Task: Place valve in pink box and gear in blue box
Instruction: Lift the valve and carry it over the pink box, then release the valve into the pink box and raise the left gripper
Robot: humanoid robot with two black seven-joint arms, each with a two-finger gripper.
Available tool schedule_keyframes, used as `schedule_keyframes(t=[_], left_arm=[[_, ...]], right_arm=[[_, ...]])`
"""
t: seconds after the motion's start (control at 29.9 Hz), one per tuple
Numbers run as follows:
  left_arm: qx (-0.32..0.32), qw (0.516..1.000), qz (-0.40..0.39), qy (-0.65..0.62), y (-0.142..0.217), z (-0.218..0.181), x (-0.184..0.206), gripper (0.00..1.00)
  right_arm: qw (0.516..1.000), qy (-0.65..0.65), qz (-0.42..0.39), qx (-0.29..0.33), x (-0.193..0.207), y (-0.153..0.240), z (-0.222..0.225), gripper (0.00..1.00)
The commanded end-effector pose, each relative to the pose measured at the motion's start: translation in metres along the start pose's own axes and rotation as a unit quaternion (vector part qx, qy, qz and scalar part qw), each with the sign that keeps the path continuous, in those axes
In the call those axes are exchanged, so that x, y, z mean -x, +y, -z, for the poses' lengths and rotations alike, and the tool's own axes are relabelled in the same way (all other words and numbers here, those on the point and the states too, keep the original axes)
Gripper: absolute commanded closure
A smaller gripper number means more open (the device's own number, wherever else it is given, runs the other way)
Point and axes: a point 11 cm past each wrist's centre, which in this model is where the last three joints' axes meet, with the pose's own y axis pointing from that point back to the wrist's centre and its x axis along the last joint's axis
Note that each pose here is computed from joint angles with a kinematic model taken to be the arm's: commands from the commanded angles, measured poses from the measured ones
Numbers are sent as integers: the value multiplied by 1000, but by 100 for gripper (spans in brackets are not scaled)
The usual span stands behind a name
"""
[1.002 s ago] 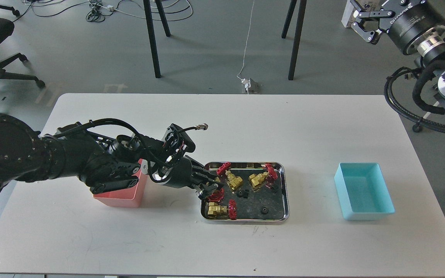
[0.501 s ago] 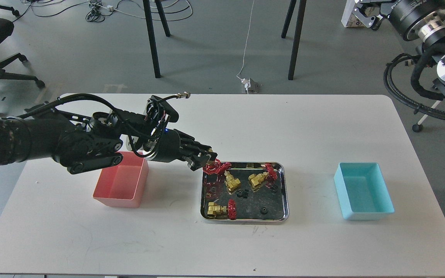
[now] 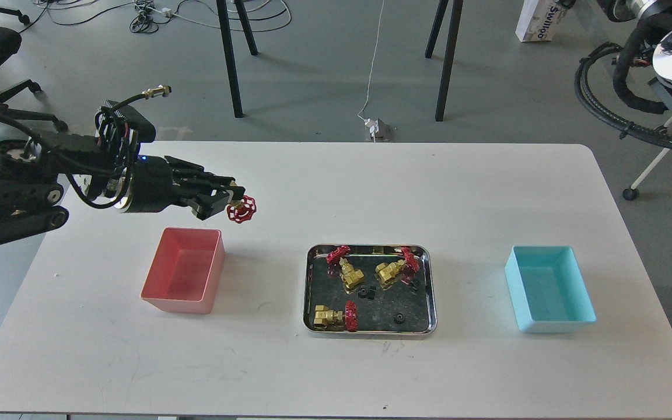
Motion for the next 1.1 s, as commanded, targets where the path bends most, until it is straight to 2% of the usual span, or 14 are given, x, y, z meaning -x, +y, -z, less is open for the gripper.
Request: schedule_keyframes(t=[0.0, 0.13, 0.5, 1.07], left_arm=[[-13, 999, 34, 13, 10, 10, 44, 81], [-26, 998, 53, 10, 19, 18, 66, 81], [-55, 996, 68, 26, 24, 36, 91, 81], [-31, 996, 75, 37, -11, 20, 109, 78]], right_arm=[[1000, 0, -4, 3, -4, 2, -3, 0], [1000, -1, -5, 5, -5, 2, -5, 0], [1000, 0, -11, 9, -12, 6, -8, 0], [1000, -3, -21, 17, -22, 11, -18, 0]])
